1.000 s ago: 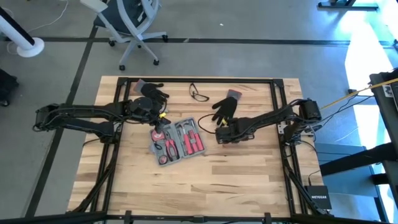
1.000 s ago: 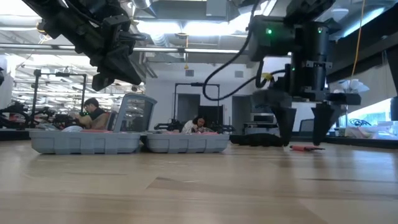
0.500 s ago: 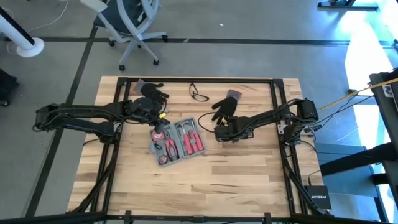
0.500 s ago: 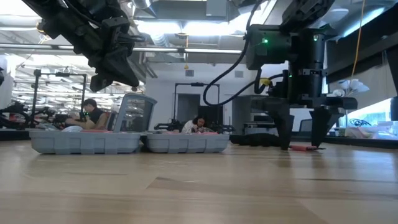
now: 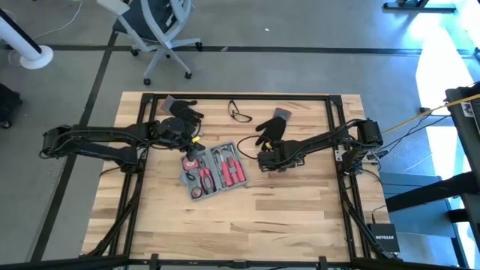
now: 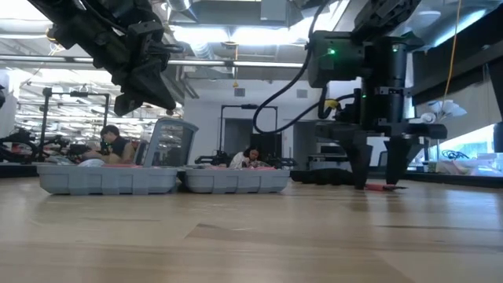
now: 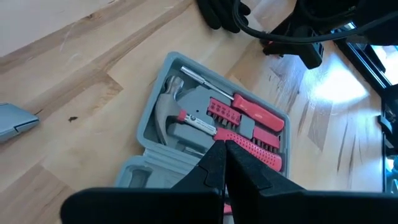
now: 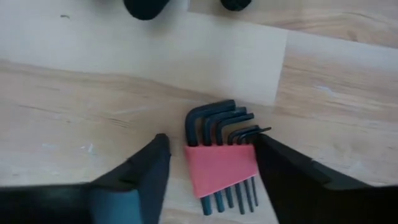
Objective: Prefit tool cases
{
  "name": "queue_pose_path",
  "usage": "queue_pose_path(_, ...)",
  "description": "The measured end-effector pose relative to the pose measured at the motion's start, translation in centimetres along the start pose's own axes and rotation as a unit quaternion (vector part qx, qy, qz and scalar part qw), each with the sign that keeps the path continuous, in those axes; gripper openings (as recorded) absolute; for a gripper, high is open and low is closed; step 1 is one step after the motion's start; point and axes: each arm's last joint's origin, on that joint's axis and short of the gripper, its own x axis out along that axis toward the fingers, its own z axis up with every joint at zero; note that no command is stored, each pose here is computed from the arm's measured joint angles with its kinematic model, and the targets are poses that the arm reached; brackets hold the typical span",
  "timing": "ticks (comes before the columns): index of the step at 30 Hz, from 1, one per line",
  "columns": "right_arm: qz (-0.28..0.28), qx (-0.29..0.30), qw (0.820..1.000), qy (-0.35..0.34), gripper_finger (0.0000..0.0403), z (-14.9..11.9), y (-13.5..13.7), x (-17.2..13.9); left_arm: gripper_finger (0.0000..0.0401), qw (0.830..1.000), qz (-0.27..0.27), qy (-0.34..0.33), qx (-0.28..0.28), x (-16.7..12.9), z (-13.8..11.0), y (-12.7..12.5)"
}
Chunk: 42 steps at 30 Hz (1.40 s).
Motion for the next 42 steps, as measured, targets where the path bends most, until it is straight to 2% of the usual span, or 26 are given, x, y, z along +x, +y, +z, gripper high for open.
queue_pose_path(4,0.001,-0.012,1.000,0.001,0.0155,0.0,0.0,0.0,0.0000,1.000,0.000,0.000,0.001,0.0,0.0,0.0)
queue_pose_path(8,0.002,-0.019,1.000,0.000,0.0129,0.0,0.0,0.0,0.0000,1.000,0.005,-0.004,0.001,0.0,0.0,0.0)
queue_pose_path(17,-0.001,-0.021,1.000,0.000,0.0143,0.1,0.3,-0.4,0.0000,1.000,0.011,-0.008,0.002,0.0,0.0,0.1)
queue_pose_path(30,0.008,-0.043,0.999,-0.019,0.0121,0.6,1.5,-2.2,0.0000,1.000,0.010,-0.010,-0.003,0.0,0.1,0.0)
queue_pose_path(35,-0.011,-0.049,0.999,-0.016,0.0115,0.6,1.2,-2.2,0.0000,1.000,0.010,-0.009,-0.004,0.0,0.1,0.0)
queue_pose_path(42,-0.036,-0.065,0.997,-0.001,0.0136,0.5,0.6,-2.3,0.0000,1.000,0.010,-0.009,-0.004,0.0,0.1,0.0)
